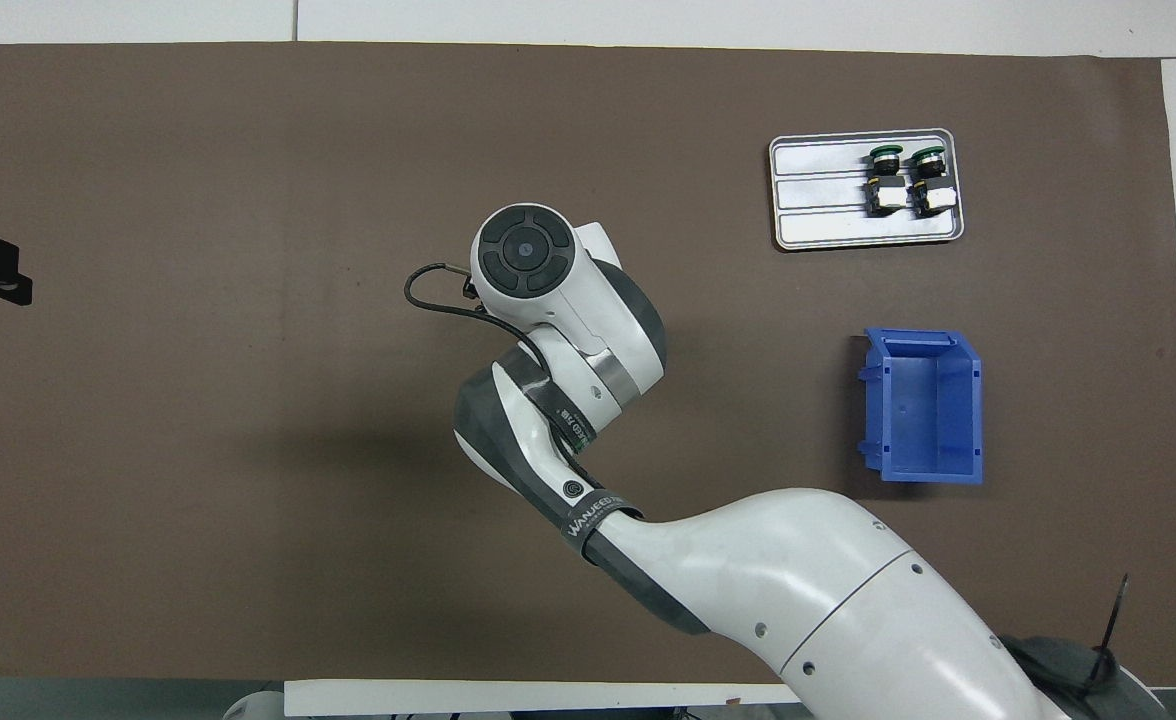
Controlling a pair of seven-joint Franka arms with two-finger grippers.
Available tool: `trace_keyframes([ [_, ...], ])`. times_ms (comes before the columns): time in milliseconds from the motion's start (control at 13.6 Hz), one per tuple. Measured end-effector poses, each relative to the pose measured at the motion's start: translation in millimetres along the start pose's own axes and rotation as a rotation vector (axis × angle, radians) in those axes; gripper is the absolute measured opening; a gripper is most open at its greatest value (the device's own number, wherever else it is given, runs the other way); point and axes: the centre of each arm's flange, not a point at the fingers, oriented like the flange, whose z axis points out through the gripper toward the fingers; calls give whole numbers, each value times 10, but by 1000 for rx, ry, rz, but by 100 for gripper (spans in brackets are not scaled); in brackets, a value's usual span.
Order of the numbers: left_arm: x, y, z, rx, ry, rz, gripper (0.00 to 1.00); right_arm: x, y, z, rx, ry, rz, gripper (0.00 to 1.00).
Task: Place and press button with both arms
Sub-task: 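Close the right gripper around the green button, then carry the button with the right gripper over the blue bin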
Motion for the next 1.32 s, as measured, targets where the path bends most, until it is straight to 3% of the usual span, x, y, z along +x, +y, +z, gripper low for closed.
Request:
trace_keyframes([
  [73, -3, -6, -11, 0, 2, -1, 100, 0, 3, 10, 1, 4, -2, 99],
  [293, -24, -26, -45, -1, 9, -5, 100, -1, 7, 43, 10, 13, -5, 85],
  [367, -28, -32, -53, -1, 11, -6, 100, -2, 12, 52, 8, 12, -4, 68],
  [586, -34, -31, -63, -2, 14, -5, 100, 14, 47, 46, -17, -1, -3, 34],
  [733, -35, -29, -65, -2, 14, -5, 100, 144, 153, -85, -64, -19, -55, 34],
  [953, -36, -27, -66, -2, 14, -5, 100, 792, 766, -764, -101, -46, -206, 34],
  [1173, -37, -22, -67, -2, 14, -4, 100, 1420, 2034, -1574, -116, -86, -372, 34],
  [1320, -38, -22, -68, -2, 15, -4, 100, 1510, 2891, -1794, -115, -106, -423, 34],
])
